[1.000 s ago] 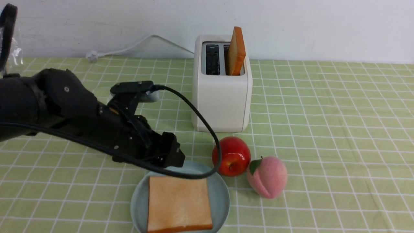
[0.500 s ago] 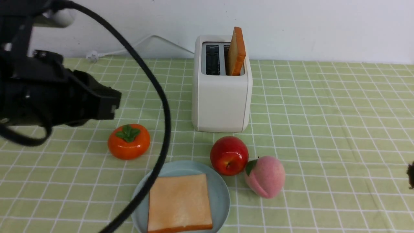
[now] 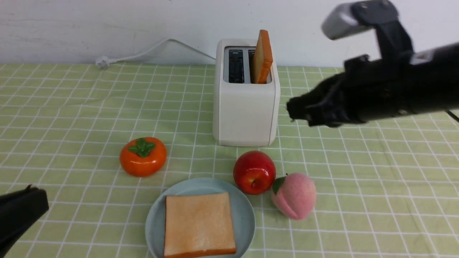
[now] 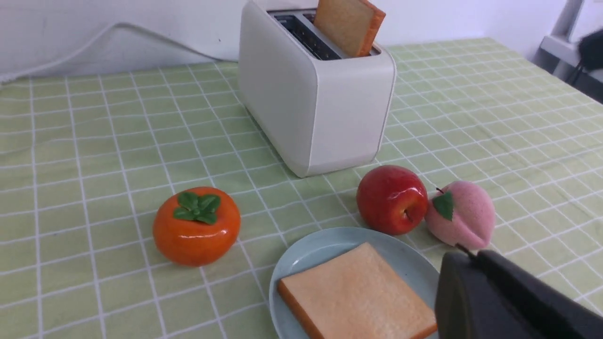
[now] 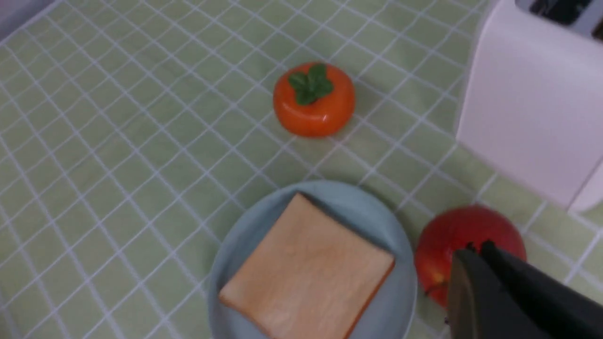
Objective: Take toasted bread from bread machine on green coffee tablecloth place on plate.
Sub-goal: 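Grasp the toast slice in the toaster and pull it up out of the slot with the right gripper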
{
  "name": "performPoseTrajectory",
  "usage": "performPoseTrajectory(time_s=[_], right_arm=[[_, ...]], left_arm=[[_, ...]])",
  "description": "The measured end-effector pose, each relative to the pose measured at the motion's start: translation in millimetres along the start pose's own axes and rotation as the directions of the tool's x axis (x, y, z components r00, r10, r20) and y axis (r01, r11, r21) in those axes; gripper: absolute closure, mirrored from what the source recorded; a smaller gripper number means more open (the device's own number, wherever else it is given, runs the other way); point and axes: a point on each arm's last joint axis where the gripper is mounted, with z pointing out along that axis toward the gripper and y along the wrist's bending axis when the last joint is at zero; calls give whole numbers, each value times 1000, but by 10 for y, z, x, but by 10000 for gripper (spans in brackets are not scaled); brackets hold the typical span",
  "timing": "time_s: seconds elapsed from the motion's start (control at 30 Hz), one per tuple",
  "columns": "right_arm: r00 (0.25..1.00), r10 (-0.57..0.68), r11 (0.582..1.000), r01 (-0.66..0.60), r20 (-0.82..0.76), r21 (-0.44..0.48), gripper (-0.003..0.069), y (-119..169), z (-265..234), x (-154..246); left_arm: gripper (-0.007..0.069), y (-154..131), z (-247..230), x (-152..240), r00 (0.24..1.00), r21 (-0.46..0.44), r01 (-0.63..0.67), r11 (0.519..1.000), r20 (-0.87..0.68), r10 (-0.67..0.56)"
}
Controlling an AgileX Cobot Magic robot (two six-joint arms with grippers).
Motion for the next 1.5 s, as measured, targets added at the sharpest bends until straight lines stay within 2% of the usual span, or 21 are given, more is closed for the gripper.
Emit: performPoseTrajectory(time_s=[0.13, 0.2, 0.23, 0.33, 0.43, 0.57, 0.73, 0.77, 0.8, 0.97, 1.0, 1.03, 1.13, 1.33, 1.5], right_arm=[[999, 42, 998, -43, 34, 41, 577, -217, 394, -246], [992, 93, 993, -99, 81, 66, 487, -392, 607, -460], [992, 100, 992, -105, 75, 70, 469, -422, 654, -454], [988, 125, 985, -135, 92, 111, 300, -624, 931, -567], [988, 121, 978, -136, 101, 160, 174, -777, 1120, -585], [987, 107, 964, -133, 121, 230, 125, -965, 1291, -541], [982, 97, 953, -138, 160, 269, 148, -1084, 1417, -500], [981, 96, 951, -141, 171, 275, 186, -1121, 1483, -473], [980, 95, 951, -141, 174, 276, 186, -1122, 1483, -476], [981, 103, 948, -147, 165, 283, 372, -1184, 1609, -389], [981, 102, 948, -146, 165, 283, 380, -1179, 1611, -388], [981, 104, 948, -148, 166, 282, 456, -1179, 1611, -389], [979, 106, 948, -153, 174, 281, 537, -1175, 1612, -396], [979, 105, 948, -152, 177, 279, 534, -1161, 1583, -416], [965, 74, 955, -140, 250, 260, 534, -974, 1182, -704]], left_arm=[[638, 23, -66, 207, 999, -6, -1, 1000, 41, 1], [638, 48, -57, 322, 998, -17, -13, 1000, 60, 14], [638, 50, -60, 322, 998, -18, -15, 1000, 67, 16], [638, 58, -69, 323, 994, -25, -24, 999, 103, 27], [638, 59, -69, 323, 994, -27, -26, 999, 108, 29], [638, 59, -70, 324, 994, -27, -26, 999, 108, 29], [638, 59, -70, 327, 994, -26, -25, 999, 108, 28], [638, 59, -70, 327, 994, -26, -25, 999, 108, 28], [638, 59, -70, 327, 994, -26, -25, 999, 108, 28], [638, 59, -70, 327, 994, -26, -24, 999, 108, 27], [638, 59, -70, 327, 994, -26, -24, 999, 108, 27], [638, 59, -70, 327, 994, -26, -24, 999, 108, 26], [638, 59, -70, 327, 994, -26, -24, 999, 108, 26], [638, 59, -70, 327, 994, -26, -24, 999, 108, 26], [638, 59, -70, 327, 994, -26, -24, 999, 108, 26]])
